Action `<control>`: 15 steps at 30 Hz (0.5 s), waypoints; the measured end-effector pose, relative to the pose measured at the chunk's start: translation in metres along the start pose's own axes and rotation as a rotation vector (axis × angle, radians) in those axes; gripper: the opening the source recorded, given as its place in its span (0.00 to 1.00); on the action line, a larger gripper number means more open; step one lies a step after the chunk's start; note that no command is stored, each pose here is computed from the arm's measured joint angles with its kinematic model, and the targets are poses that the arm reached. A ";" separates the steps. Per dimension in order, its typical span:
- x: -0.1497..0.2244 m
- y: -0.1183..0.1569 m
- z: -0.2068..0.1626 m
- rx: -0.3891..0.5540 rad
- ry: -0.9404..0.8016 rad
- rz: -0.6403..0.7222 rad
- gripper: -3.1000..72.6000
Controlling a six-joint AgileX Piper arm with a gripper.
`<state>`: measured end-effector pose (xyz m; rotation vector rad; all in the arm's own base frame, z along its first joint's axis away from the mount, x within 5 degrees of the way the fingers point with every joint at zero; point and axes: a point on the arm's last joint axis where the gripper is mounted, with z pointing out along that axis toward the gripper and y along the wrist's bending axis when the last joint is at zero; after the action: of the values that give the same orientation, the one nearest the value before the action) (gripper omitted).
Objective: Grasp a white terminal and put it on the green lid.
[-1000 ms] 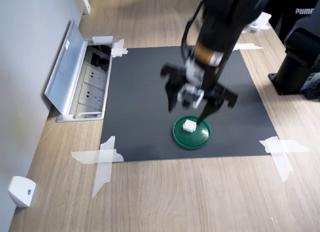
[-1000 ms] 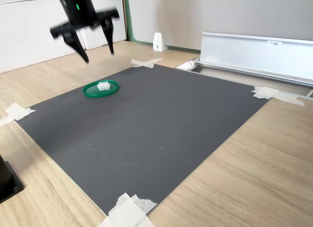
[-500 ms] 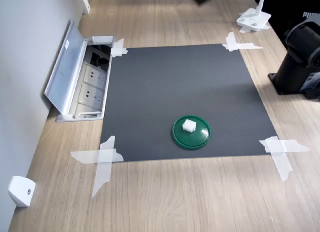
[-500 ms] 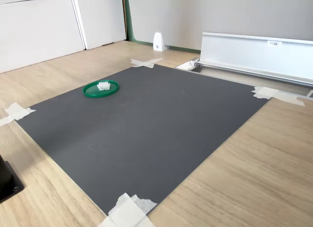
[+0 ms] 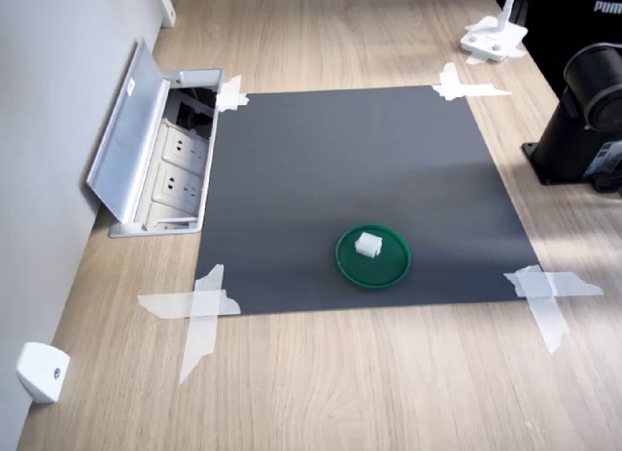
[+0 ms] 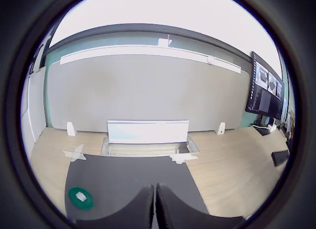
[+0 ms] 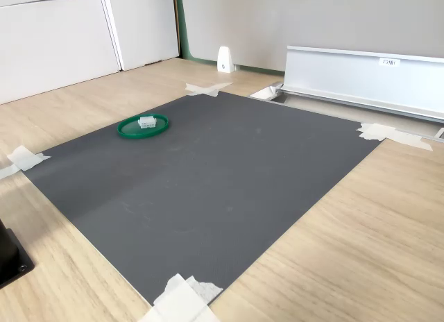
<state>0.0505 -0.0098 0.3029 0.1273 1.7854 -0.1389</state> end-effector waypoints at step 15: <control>0.069 0.002 0.000 -0.006 0.029 0.063 0.03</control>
<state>0.0361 -0.0069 0.2354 0.1814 1.8088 -0.0871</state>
